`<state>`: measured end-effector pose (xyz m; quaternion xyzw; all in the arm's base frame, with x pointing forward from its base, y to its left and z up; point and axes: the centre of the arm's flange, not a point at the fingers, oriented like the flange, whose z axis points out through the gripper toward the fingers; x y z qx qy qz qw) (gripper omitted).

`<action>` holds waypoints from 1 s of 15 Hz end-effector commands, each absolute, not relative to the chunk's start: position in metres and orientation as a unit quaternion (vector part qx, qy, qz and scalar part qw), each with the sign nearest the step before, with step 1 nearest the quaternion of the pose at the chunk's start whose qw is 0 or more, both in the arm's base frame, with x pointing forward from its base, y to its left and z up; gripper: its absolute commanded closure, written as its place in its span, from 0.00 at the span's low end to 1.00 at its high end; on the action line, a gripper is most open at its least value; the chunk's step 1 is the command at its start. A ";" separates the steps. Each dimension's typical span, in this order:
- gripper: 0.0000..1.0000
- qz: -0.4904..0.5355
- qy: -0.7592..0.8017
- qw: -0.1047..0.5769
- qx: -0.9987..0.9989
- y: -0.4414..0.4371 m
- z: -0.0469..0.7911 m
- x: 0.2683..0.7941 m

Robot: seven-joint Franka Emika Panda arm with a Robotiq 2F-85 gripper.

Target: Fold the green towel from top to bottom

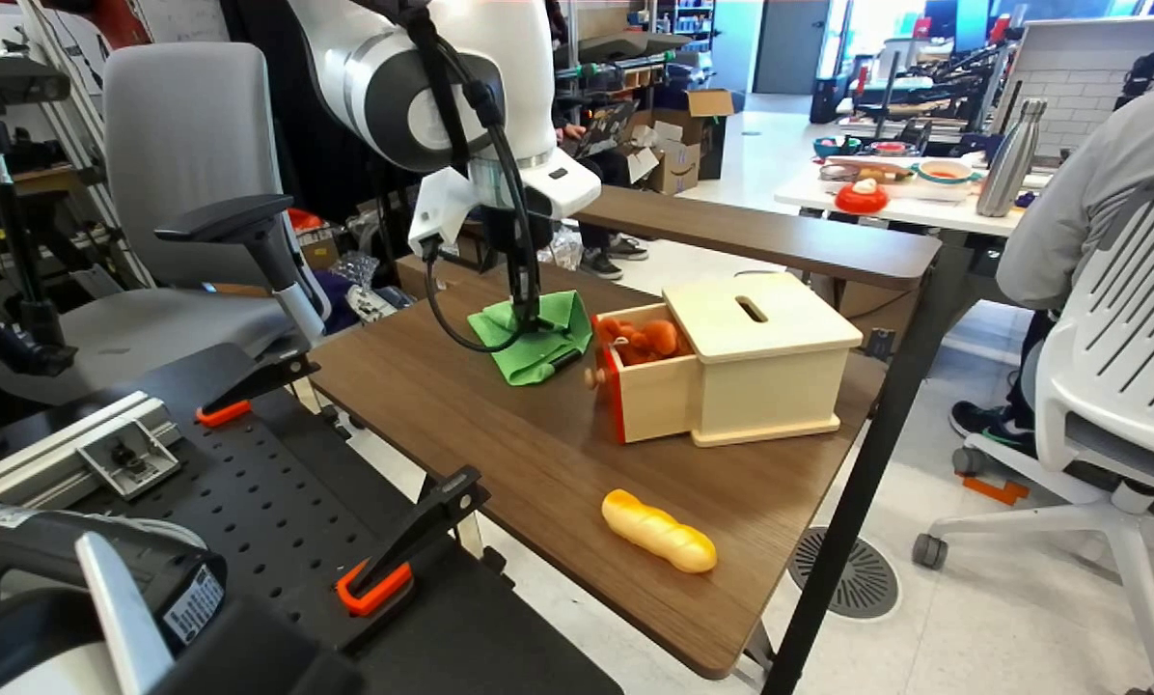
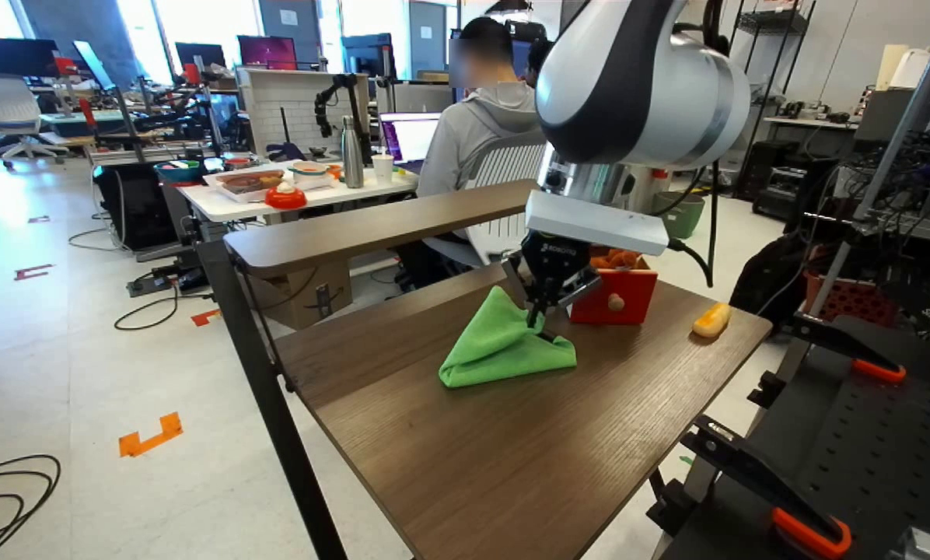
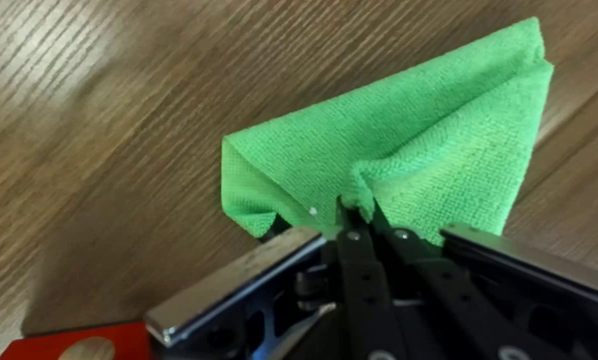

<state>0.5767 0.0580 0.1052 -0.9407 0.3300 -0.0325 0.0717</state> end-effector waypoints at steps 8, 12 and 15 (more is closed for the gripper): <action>0.71 -0.002 0.339 0.042 -0.940 0.040 0.063 0.568; 0.43 0.001 0.341 0.043 -0.939 0.039 0.065 0.568; 0.21 0.000 0.340 0.046 -0.939 0.041 0.071 0.567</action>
